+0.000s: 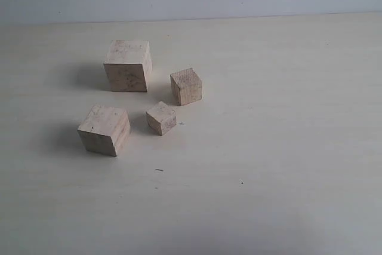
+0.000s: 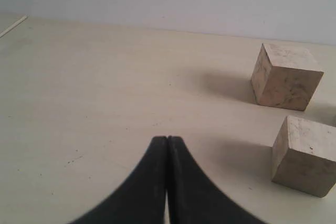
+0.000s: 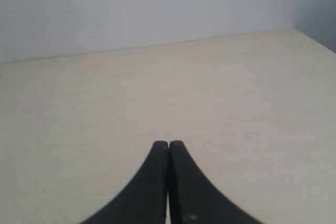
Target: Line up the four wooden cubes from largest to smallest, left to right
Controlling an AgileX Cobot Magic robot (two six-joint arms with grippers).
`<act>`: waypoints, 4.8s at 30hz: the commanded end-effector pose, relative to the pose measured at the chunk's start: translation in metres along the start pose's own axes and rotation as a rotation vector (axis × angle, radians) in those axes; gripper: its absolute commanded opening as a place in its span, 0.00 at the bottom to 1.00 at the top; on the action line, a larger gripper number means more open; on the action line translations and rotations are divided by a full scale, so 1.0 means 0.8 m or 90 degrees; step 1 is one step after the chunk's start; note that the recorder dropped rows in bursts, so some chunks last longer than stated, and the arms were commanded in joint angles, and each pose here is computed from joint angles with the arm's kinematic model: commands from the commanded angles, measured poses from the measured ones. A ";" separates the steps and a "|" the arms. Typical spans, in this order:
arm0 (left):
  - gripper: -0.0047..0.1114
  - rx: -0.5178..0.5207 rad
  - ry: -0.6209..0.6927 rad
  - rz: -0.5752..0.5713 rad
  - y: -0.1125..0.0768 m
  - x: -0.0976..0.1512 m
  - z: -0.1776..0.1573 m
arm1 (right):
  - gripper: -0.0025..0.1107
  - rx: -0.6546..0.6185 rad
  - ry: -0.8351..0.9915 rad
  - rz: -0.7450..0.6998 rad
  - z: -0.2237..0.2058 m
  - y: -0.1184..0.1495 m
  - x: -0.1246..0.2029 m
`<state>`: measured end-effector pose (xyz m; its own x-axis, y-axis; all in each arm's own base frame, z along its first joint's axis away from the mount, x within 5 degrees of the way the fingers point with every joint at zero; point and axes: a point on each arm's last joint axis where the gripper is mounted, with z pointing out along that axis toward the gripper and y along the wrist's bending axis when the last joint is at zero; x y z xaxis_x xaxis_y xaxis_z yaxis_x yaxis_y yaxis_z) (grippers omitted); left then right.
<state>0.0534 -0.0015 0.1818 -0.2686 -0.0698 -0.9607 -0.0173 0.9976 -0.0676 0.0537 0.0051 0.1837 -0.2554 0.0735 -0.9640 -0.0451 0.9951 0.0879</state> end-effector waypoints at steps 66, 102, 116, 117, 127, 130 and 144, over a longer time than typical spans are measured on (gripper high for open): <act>0.04 -0.001 -0.005 -0.001 0.000 0.000 0.000 | 0.02 -0.419 0.559 0.088 0.222 0.268 -0.197; 0.04 0.003 -0.005 0.000 0.000 0.000 0.000 | 0.87 -0.295 0.515 -0.137 0.312 0.515 -0.116; 0.04 0.020 -0.003 0.005 -0.002 0.001 0.000 | 0.95 -0.207 0.514 -0.010 0.389 0.486 -0.088; 0.04 0.020 -0.003 0.005 -0.002 0.001 0.000 | 0.95 -0.217 0.508 -0.001 0.389 0.488 -0.089; 0.04 0.037 -0.002 0.010 -0.004 0.001 0.000 | 0.95 -0.243 0.458 0.040 0.402 0.496 -0.085; 0.04 0.037 -0.002 0.010 -0.004 0.001 0.000 | 0.95 -0.233 0.460 0.059 0.411 0.492 -0.076; 0.04 0.055 -0.001 0.015 -0.006 0.001 0.000 | 0.95 -0.230 0.467 0.060 0.429 0.495 -0.037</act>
<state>0.0530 -0.0058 0.1812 -0.2793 -0.0476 -0.9590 0.0626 0.9957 -0.0677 0.3709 0.4205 0.1711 -0.8312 -0.0350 -0.5549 -0.2774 0.8911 0.3592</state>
